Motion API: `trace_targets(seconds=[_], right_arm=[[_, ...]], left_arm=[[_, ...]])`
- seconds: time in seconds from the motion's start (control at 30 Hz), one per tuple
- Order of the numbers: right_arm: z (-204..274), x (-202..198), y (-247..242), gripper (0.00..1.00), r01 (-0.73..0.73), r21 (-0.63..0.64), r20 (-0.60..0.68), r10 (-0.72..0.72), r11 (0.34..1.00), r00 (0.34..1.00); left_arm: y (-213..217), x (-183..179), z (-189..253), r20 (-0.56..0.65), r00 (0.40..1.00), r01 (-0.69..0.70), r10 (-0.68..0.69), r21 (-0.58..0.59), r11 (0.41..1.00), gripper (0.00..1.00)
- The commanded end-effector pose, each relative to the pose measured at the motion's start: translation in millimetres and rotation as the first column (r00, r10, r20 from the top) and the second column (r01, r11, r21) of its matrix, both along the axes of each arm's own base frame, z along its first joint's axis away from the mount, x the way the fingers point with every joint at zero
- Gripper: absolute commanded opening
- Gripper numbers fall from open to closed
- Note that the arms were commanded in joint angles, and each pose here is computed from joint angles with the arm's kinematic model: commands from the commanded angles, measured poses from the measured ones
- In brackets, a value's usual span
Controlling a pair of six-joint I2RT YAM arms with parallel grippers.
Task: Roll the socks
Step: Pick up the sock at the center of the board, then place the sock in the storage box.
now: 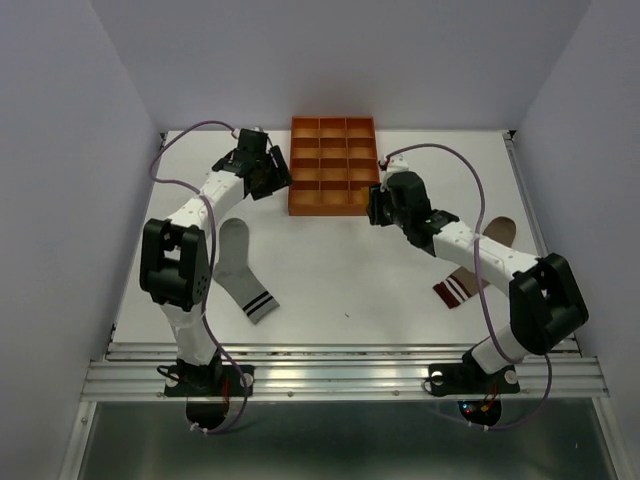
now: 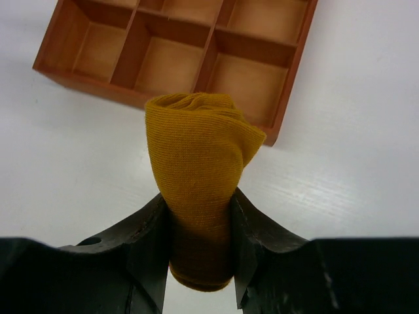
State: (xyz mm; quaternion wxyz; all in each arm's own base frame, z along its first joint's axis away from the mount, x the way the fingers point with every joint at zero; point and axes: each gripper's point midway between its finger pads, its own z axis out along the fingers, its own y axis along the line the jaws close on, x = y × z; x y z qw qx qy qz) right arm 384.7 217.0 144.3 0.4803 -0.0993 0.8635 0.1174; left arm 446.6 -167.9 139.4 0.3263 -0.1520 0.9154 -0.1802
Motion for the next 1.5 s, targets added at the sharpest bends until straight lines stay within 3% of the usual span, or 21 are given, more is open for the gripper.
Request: trace_targets(seconds=[0.0,0.13,0.43,0.57,1.03,1.1,1.47], right_arm=[[62,40,-3,0.01,-0.031,0.041,0.177,0.024,0.999,0.984],[74,61,-12,0.01,-0.037,0.015,0.218,0.033,0.999,0.975],[76,99,-25,0.01,-0.037,-0.008,0.237,0.038,0.999,0.971],[66,110,-25,0.01,-0.067,-0.066,0.236,0.081,0.996,0.968],[34,128,8,0.01,-0.262,-0.124,0.205,0.283,0.957,0.937],[30,129,9,0.01,-0.268,-0.127,0.200,0.290,0.955,0.936],[-15,137,20,0.01,-0.366,-0.191,0.161,0.397,0.911,0.904]], left_arm=[[-1,30,2,0.052,0.995,0.083,-0.087,0.064,0.994,0.71],[-8,55,1,0.063,0.988,0.132,-0.139,0.101,0.986,0.67],[-7,68,-31,0.007,0.982,0.187,-0.191,0.171,0.967,0.64],[-12,70,-50,-0.030,0.976,0.218,-0.216,0.171,0.961,0.56],[-16,77,-68,-0.054,0.979,0.203,-0.196,0.236,0.950,0.43],[-18,77,-68,-0.054,0.977,0.213,-0.206,0.230,0.950,0.36],[-15,79,-71,-0.054,0.977,0.211,-0.204,0.240,0.948,0.29]])
